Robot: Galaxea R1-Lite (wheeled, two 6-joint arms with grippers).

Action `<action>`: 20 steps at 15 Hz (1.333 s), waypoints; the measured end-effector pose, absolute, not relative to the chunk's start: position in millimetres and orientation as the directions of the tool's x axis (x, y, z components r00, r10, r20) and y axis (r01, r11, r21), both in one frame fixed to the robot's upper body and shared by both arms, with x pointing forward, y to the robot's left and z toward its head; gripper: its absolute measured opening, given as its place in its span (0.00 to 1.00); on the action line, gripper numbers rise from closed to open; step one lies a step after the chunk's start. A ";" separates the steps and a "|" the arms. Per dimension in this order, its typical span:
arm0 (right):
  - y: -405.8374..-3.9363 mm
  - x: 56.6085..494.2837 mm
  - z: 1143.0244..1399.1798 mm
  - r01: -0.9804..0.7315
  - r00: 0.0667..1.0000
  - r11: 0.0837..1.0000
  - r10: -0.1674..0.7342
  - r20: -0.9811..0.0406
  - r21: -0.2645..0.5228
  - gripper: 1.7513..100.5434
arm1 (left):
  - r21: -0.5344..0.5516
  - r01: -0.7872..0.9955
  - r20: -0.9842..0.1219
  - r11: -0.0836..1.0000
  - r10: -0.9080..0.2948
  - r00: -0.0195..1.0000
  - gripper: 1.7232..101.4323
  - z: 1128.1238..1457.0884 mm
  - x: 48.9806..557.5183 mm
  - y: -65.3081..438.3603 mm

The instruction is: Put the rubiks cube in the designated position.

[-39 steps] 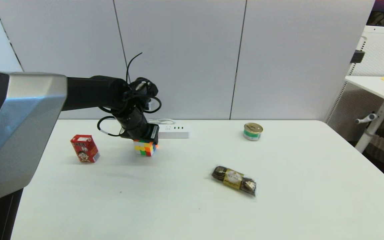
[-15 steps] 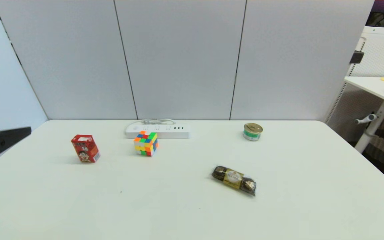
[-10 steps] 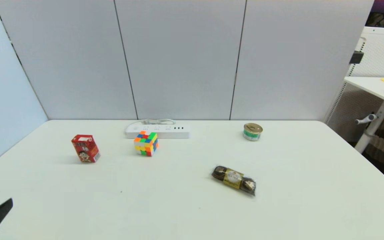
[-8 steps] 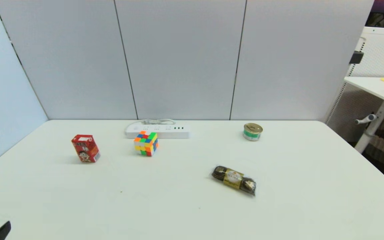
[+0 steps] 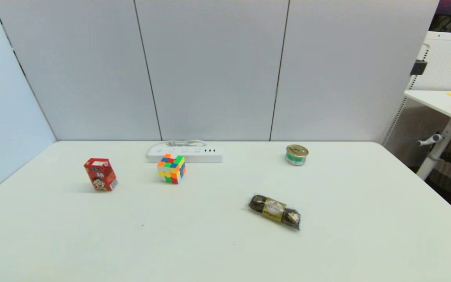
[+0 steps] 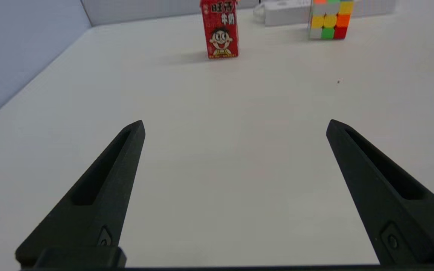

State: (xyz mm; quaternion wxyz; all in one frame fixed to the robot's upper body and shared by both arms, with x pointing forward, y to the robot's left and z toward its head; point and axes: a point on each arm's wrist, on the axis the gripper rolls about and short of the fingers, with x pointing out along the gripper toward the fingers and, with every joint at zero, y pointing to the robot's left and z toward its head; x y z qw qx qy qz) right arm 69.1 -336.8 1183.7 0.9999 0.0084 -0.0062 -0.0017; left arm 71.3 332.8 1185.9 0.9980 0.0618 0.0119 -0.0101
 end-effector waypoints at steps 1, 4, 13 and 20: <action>-336.8 69.1 1183.7 0.003 1.000 1.000 -0.003 0.013 0.016 0.97 | 0.118 0.021 -0.016 0.993 -0.019 1.000 0.96 1184.5 70.6 332.8; -336.8 69.1 1183.7 0.003 1.000 1.000 -0.003 0.013 0.017 0.97 | 0.108 0.019 0.000 0.994 -0.019 1.000 0.96 1183.3 69.3 332.8; -336.8 69.1 1183.7 0.003 1.000 1.000 -0.003 0.013 0.017 0.97 | 0.024 0.002 0.004 1.000 -0.002 1.000 0.96 1182.7 69.0 333.2; -336.7 69.1 1183.7 0.003 1.000 1.000 -0.003 0.012 0.014 0.97 | 0.024 0.001 0.004 1.000 -0.001 1.000 0.96 1182.7 69.0 333.2</action>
